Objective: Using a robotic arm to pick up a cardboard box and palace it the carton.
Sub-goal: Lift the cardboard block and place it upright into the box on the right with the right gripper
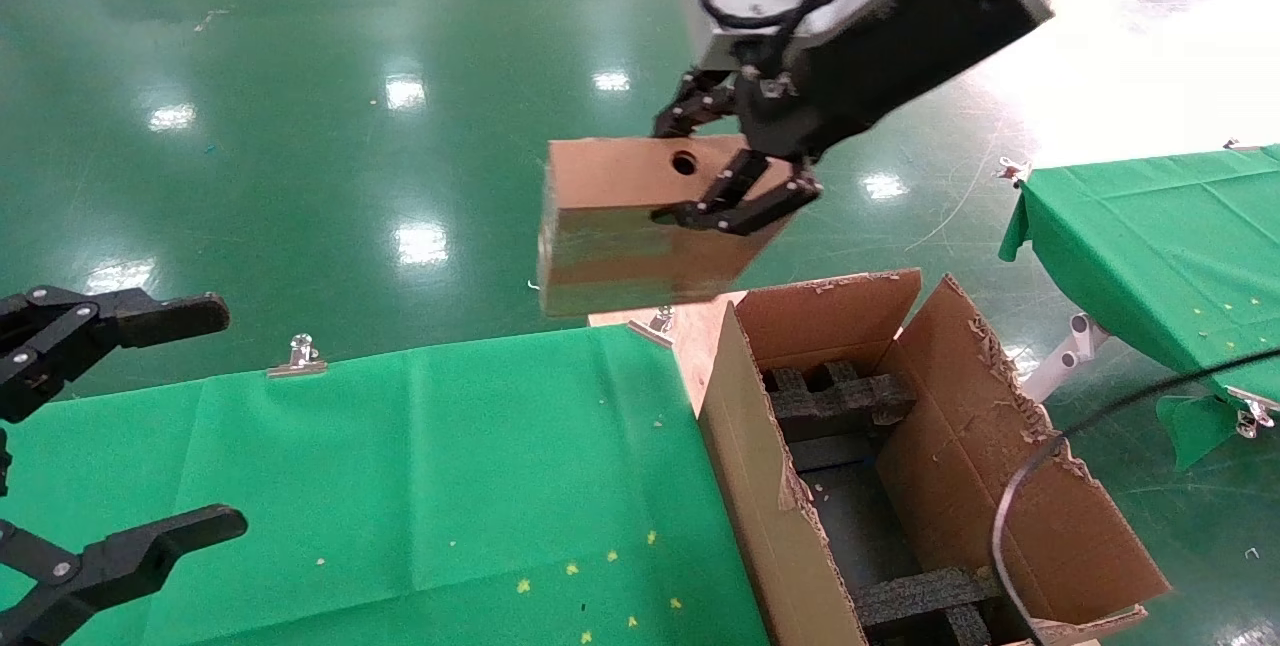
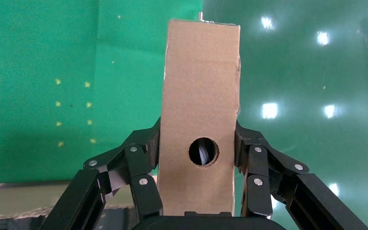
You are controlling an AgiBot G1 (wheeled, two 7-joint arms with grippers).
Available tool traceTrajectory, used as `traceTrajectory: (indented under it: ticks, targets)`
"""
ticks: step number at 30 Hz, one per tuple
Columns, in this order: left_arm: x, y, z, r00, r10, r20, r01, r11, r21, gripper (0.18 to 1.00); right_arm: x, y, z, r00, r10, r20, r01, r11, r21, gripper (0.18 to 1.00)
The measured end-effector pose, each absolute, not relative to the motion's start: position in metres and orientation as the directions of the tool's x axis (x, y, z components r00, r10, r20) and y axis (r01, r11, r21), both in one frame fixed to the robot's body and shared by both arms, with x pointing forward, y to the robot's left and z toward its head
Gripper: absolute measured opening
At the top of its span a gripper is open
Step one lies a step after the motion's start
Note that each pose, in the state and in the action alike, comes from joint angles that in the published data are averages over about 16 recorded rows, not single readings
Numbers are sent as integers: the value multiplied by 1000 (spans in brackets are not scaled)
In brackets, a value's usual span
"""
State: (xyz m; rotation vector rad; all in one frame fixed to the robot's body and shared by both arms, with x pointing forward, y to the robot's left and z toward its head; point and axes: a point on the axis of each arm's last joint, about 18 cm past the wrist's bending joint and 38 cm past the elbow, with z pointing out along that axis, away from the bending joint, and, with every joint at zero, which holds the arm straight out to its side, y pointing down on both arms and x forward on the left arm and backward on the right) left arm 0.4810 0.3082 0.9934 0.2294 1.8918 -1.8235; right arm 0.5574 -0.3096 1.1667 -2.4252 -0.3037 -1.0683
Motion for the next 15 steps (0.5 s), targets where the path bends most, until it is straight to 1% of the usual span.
traceTrajectory:
  ticks: [8,15]
  targets:
    - [481,308,993,-861,-217,-459,451,89,-888,1001,534,-367,1160,690,-87,719,238,-910,-338,470]
    - [481,308,993,-861,-217,-459,451,89,-888,1001,506,-421,1142,703,-204,682,82,-929,-362,469]
